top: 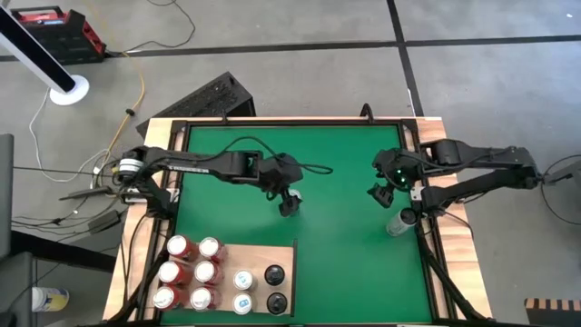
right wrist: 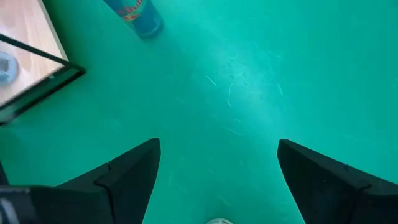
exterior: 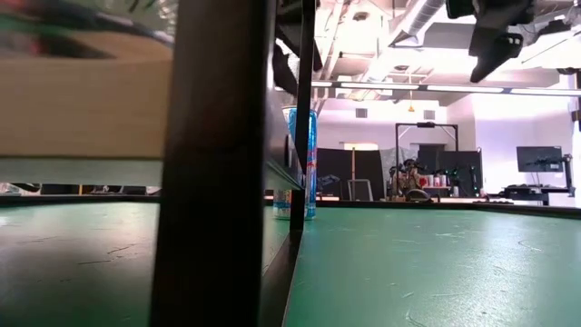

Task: Place canned beverage on shelf
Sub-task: Put the blue soda can on the shelf aligned with the other blue soda can

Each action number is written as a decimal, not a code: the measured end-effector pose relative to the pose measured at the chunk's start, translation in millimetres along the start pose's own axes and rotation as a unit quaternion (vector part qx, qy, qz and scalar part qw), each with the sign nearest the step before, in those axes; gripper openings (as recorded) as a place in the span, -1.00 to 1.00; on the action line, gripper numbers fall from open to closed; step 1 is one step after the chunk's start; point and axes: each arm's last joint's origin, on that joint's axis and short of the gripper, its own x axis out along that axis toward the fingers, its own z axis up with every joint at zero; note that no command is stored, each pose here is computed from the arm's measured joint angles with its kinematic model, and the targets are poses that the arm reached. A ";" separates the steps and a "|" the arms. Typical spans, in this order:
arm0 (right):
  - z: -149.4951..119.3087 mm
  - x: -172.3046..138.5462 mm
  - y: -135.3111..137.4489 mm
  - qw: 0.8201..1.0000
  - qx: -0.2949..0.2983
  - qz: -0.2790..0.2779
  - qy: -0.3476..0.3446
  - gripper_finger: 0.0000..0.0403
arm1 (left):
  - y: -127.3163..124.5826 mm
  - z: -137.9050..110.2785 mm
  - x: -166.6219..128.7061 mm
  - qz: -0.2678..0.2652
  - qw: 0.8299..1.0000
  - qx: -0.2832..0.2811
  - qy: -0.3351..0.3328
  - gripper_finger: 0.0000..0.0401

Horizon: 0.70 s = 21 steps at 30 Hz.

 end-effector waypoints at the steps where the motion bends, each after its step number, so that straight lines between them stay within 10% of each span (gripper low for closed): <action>1: -1.2 0.7 -1.2 1.000 -0.002 -0.001 0.000 0.73 | 0.0 -1.4 4.8 0.003 1.000 -0.015 0.006 0.86; 21: -1.1 4.3 -0.8 0.998 -0.066 0.008 -0.013 0.73 | -2.4 -24.5 41.4 0.079 0.979 -0.172 0.071 0.88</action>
